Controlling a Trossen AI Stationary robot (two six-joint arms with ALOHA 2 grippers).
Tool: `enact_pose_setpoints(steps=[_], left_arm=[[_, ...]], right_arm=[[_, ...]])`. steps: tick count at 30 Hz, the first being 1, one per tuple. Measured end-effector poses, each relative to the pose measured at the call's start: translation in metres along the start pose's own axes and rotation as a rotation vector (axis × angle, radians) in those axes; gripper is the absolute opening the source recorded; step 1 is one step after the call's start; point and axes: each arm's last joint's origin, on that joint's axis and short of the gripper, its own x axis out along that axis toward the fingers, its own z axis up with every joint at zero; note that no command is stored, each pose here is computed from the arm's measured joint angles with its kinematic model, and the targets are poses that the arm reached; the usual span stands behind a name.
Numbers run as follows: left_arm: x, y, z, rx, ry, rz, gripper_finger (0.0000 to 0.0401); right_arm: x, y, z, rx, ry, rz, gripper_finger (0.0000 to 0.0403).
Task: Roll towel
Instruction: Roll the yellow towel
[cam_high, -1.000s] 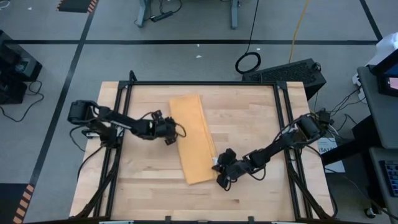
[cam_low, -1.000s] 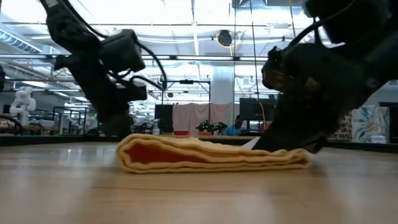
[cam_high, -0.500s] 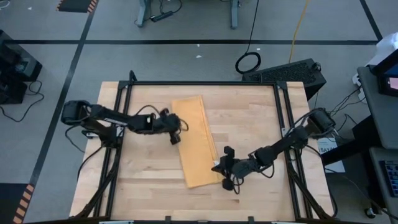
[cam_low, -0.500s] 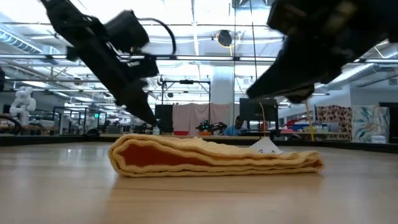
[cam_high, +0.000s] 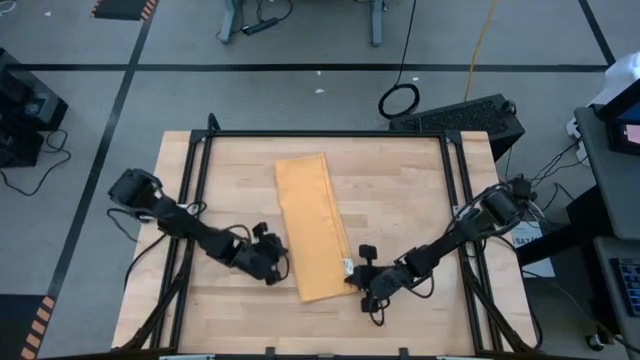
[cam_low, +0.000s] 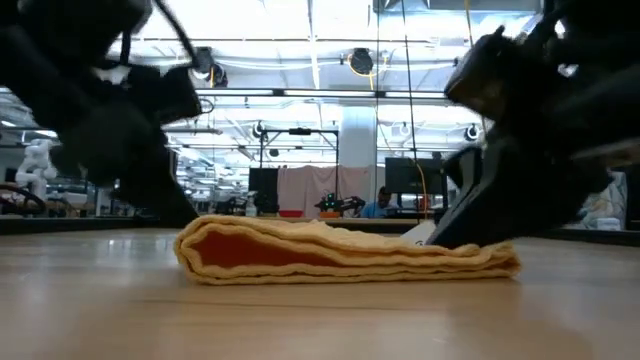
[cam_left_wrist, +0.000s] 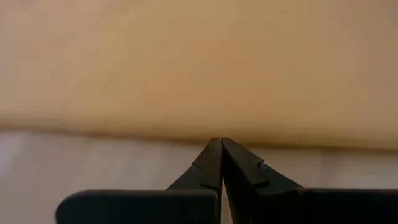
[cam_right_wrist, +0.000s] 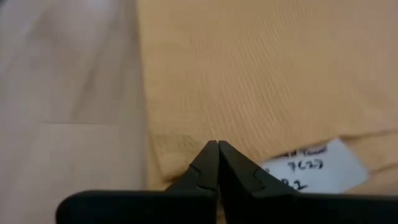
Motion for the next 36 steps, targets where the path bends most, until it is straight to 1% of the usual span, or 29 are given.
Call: enact_pose_setpoints(steps=[2,4,8,10,14,18,20,23,26,29,33,36], left_arm=[[0.007,0.005,-0.006,0.026,0.009,0.09,0.0012],[0.015,0.01,-0.008,0.042,0.016,0.136,0.0012],[0.024,0.019,-0.003,0.072,0.027,0.16,0.0012],[0.028,0.022,0.001,0.108,0.016,0.165,0.0012],[0.034,0.031,0.009,0.175,-0.015,0.19,0.0012],[0.036,0.041,0.01,0.199,0.02,0.23,0.0012],[0.034,0.043,0.01,0.2,0.038,0.228,0.0012],[0.026,0.04,0.012,0.188,0.046,0.186,0.0012],[0.014,0.03,0.015,0.167,0.023,0.104,0.0012],[0.002,0.018,0.019,0.143,-0.034,0.04,0.0012],[-0.011,-0.002,0.018,0.137,-0.108,-0.067,0.0012],[-0.017,-0.013,0.015,0.142,-0.133,-0.113,0.0013]], right_arm=[[0.006,0.0,-0.003,0.049,-0.014,-0.005,0.0],[0.01,0.001,-0.006,0.102,-0.026,-0.008,0.0],[0.019,0.004,-0.01,0.22,-0.055,0.026,0.0],[0.023,0.005,-0.012,0.272,-0.083,0.045,0.0],[0.027,0.006,-0.013,0.305,-0.121,0.066,0.0],[0.023,0.007,-0.009,0.3,-0.127,0.081,0.0],[0.018,0.007,-0.005,0.281,-0.12,0.088,0.0],[0.006,0.009,0.007,0.236,-0.131,0.093,0.0],[-0.008,0.011,0.018,0.153,-0.142,0.097,0.0],[-0.021,0.014,0.023,0.045,-0.138,0.101,0.0],[-0.035,0.025,0.017,-0.106,-0.083,0.117,0.0011],[-0.042,0.035,0.008,-0.185,-0.055,0.141,0.0034]])
